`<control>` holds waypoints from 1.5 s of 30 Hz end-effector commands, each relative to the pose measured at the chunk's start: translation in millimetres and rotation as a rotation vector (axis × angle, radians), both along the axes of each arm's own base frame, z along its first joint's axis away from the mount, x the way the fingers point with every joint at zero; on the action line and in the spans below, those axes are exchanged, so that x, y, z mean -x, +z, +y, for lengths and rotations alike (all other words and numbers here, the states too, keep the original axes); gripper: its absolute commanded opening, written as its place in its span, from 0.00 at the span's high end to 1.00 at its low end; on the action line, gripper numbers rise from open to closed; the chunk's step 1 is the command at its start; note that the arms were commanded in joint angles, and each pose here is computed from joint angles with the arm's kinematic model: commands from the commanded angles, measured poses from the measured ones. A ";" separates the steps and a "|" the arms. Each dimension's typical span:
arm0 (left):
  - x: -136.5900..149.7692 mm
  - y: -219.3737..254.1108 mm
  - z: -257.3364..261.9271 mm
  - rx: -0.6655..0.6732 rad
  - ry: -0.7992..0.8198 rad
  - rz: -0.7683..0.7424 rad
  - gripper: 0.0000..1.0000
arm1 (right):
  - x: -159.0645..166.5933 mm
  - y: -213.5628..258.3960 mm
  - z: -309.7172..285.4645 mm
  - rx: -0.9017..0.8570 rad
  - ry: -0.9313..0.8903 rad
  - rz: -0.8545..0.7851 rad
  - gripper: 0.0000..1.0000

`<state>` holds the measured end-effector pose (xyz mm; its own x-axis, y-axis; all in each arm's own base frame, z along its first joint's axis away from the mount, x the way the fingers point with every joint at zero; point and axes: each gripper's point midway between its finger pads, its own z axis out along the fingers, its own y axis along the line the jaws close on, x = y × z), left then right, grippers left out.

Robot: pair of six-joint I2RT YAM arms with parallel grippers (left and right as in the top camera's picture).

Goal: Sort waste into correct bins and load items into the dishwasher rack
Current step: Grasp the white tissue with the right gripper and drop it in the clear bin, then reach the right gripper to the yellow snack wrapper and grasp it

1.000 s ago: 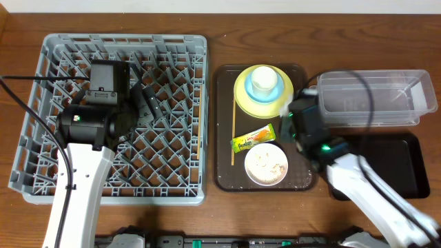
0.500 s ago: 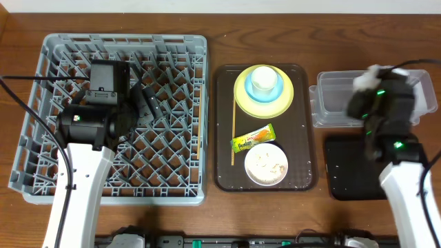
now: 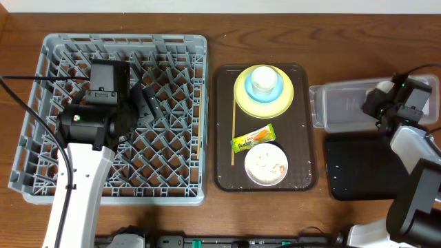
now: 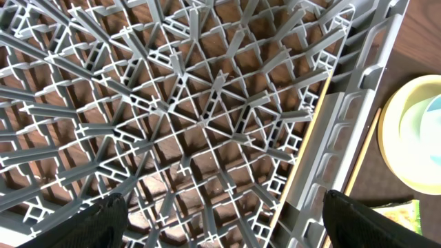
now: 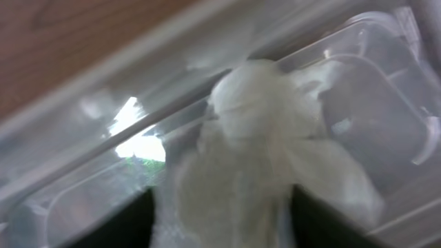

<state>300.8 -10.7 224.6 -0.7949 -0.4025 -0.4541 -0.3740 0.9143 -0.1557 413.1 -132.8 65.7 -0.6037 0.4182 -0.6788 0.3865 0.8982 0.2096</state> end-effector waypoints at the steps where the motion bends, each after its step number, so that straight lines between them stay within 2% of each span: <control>1: -1.1 2.5 1.2 0.000 0.006 -0.004 0.08 | -9.6 17.1 0.1 0.014 0.035 -0.048 0.32; 10: -1.1 2.5 1.2 0.000 0.006 -0.004 0.08 | -14.6 142.2 22.8 -0.019 0.128 -0.167 0.37; 13: -1.1 2.5 1.2 0.000 0.006 -0.004 0.08 | -2.5 174.5 57.7 -0.091 0.224 -0.148 0.44; 16: -1.1 2.5 1.2 0.000 0.006 -0.004 0.08 | 18.5 185.6 117.2 -0.179 0.371 -0.086 0.47; 18: -1.1 2.5 1.2 0.000 0.006 -0.004 0.08 | 34.8 179.5 160.3 -0.221 0.467 -0.020 0.48; 22: -1.1 2.5 1.2 0.000 0.006 -0.004 0.08 | 74.4 136.2 252.1 -0.205 0.651 0.185 0.49; 25: -1.1 2.5 1.2 0.000 0.006 -0.004 0.08 | 96.4 91.4 301.6 -0.117 0.697 0.285 0.47; 28: -1.1 2.5 1.2 0.000 0.006 -0.004 0.08 | 110.4 44.0 340.3 0.055 0.768 0.319 0.44; 31: -1.1 2.5 1.2 0.000 0.006 -0.004 0.08 | 110.8 14.0 354.0 0.226 0.756 0.328 0.42; 33: -1.1 2.5 1.2 0.000 0.006 -0.004 0.08 | 108.0 1.6 364.2 0.267 0.764 0.317 0.41; 37: -1.1 2.5 1.2 0.000 0.006 -0.004 0.08 | 108.9 -20.4 381.2 0.229 0.807 0.340 0.43; 45: -1.1 2.5 1.2 0.000 0.006 -0.004 0.08 | 116.5 -53.3 376.9 0.245 0.813 0.435 0.53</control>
